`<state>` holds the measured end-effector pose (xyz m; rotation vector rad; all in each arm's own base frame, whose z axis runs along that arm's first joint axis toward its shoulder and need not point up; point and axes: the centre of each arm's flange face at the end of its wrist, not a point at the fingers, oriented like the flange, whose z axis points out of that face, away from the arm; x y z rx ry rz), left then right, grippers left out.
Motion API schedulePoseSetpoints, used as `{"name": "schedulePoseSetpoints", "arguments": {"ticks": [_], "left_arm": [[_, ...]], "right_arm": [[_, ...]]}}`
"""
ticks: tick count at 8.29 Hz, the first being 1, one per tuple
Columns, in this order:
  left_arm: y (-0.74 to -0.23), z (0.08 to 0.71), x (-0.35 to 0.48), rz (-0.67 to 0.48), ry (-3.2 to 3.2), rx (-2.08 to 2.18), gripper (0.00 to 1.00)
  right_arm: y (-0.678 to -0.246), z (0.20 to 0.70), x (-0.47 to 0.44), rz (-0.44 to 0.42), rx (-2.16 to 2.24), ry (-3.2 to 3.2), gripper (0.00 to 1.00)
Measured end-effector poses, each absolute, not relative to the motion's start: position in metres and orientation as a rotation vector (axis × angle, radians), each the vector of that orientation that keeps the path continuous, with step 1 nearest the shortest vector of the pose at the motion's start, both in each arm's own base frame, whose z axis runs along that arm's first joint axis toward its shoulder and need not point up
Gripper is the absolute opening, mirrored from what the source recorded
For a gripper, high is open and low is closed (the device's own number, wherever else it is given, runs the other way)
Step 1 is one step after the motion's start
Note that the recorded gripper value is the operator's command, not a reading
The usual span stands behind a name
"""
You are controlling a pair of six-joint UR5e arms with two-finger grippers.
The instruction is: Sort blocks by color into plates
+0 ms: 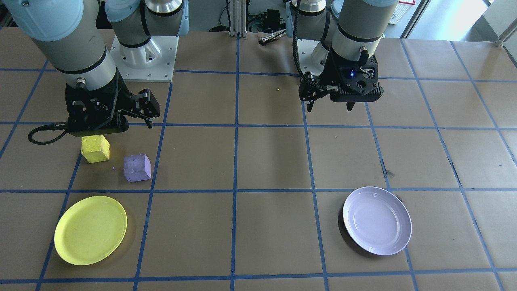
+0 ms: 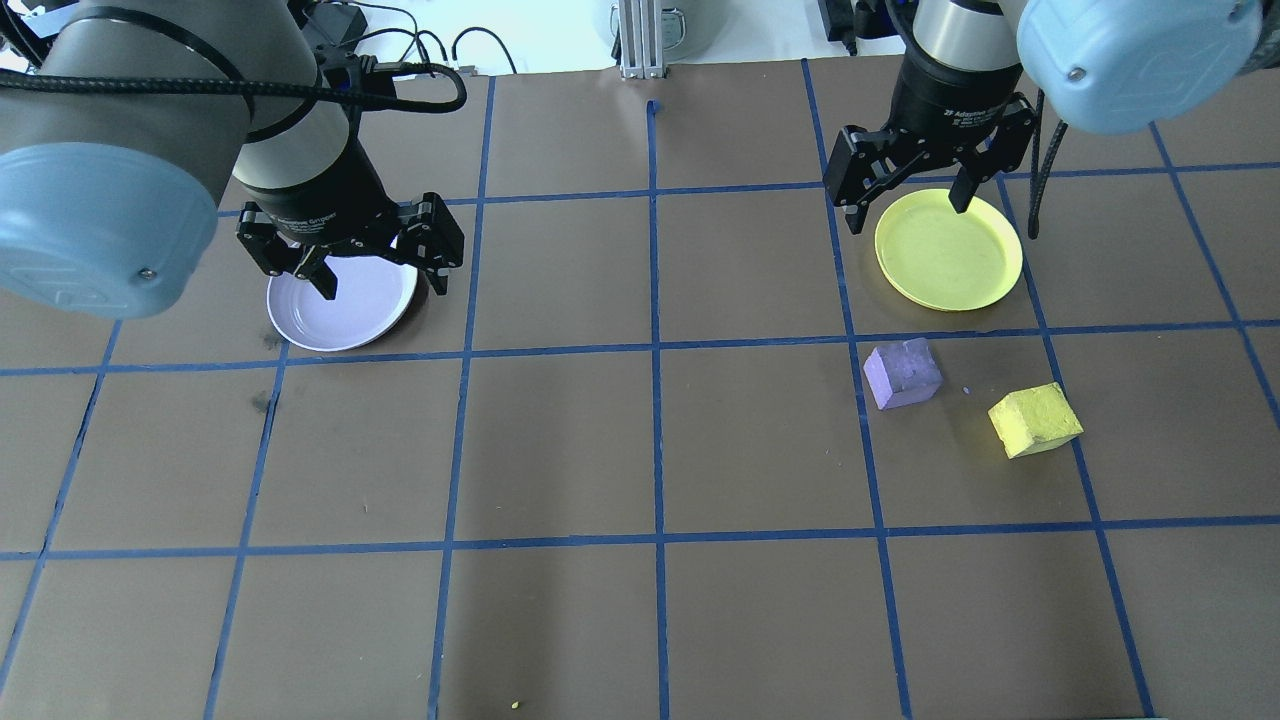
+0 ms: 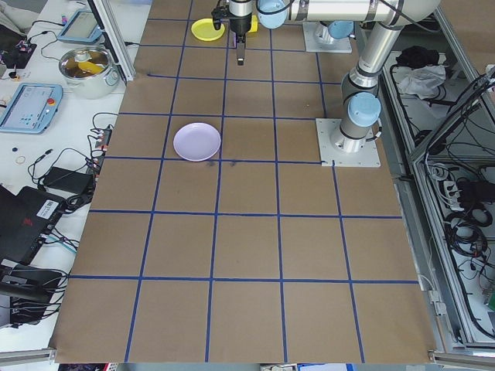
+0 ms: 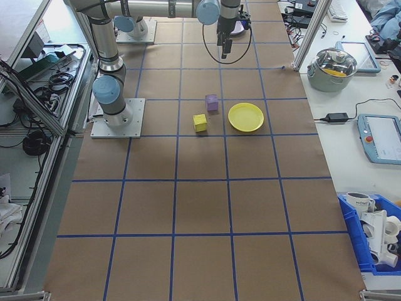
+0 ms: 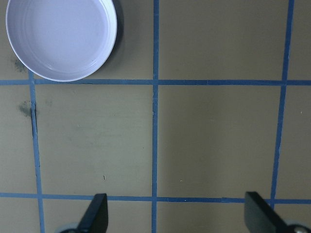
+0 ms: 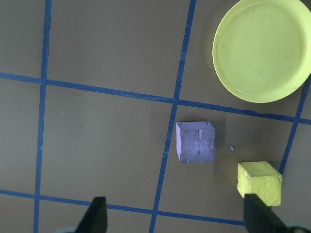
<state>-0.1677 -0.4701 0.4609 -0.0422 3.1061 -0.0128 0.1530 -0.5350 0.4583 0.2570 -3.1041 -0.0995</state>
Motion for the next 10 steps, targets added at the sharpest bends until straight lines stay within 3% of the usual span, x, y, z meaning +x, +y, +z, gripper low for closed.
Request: {"name": "schedulePoseSetpoints", "arguments": {"ticks": [6, 8, 10], "left_arm": [[-0.467, 0.454, -0.168, 0.004, 3.108, -0.04, 1.0], [-0.466, 0.454, -0.167, 0.003, 3.108, -0.041, 1.0], [-0.466, 0.454, -0.167, 0.003, 3.108, -0.042, 1.0]], "right_arm": [[-0.547, 0.443, 0.118, -0.152, 0.236, -3.107, 1.0], [-0.551, 0.409, 0.052, -0.193, 0.365, -3.111, 1.0], [-0.528, 0.342, -0.007, -0.184, 0.469, -3.107, 1.0]]}}
